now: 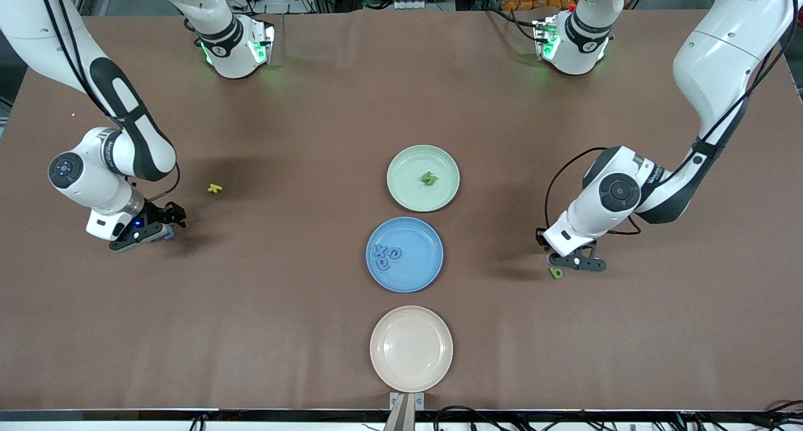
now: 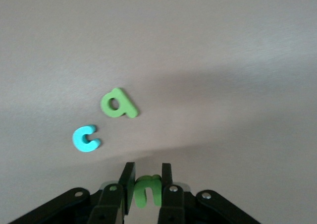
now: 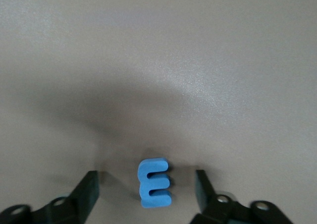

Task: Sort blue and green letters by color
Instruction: 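Carry the n to the green plate while the right gripper carries e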

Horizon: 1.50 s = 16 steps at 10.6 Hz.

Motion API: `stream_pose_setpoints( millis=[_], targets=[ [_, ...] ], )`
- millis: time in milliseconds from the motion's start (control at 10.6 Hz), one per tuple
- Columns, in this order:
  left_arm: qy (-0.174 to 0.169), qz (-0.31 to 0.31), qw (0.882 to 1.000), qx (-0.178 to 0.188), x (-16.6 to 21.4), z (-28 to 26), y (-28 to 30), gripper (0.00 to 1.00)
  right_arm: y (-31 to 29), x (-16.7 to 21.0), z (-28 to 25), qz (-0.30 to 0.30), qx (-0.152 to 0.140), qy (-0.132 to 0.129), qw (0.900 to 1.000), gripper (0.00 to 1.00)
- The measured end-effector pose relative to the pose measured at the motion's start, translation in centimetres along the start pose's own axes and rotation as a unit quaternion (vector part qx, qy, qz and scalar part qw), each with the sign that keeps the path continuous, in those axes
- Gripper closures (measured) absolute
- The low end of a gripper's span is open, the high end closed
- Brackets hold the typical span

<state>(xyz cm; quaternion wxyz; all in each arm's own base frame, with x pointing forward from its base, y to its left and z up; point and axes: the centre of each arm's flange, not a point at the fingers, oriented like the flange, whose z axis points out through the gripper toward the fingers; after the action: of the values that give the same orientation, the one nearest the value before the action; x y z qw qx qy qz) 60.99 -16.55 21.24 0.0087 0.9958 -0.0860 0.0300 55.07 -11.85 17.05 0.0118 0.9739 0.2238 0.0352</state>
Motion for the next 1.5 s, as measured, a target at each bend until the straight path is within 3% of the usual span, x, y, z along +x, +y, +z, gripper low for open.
stream_pose_setpoints(
  millis=[376, 658, 846, 1034, 1316, 1504],
  targets=[
    [0.009, 0.004, 1.0, -0.028, 0.0, -2.3, 5.0, 0.75, 0.0, 0.3, -0.4, -0.001, -0.002, 0.004, 1.0, 0.7],
    [0.006, -0.02, 0.999, -0.036, -1.3, -2.8, 11.1, 0.75, 0.0, 0.5, -0.6, 0.001, -0.004, 0.006, 1.0, 0.73],
    [0.003, -0.043, 0.998, -0.041, -3.0, -3.1, 17.0, 0.75, -0.5, 2.1, -1.9, 0.034, 0.0, 0.004, 0.999, 0.73],
    [0.003, -0.07, 0.997, -0.044, -5.0, -3.6, 23.0, 0.75, -3.0, 5.5, -4.2, 0.095, 0.008, -0.004, 0.995, 0.73],
    [0.01, -0.102, 0.994, -0.043, -7.3, -3.9, 29.4, 0.75, -9.7, 10.9, -6.0, 0.176, 0.011, 0.013, 0.984, 0.73],
    [0.009, -0.121, 0.992, -0.032, -8.8, -2.9, 32.0, 0.75, -14.7, 14.3, -7.3, 0.208, 0.029, 0.032, 0.977, 0.73]
  ],
)
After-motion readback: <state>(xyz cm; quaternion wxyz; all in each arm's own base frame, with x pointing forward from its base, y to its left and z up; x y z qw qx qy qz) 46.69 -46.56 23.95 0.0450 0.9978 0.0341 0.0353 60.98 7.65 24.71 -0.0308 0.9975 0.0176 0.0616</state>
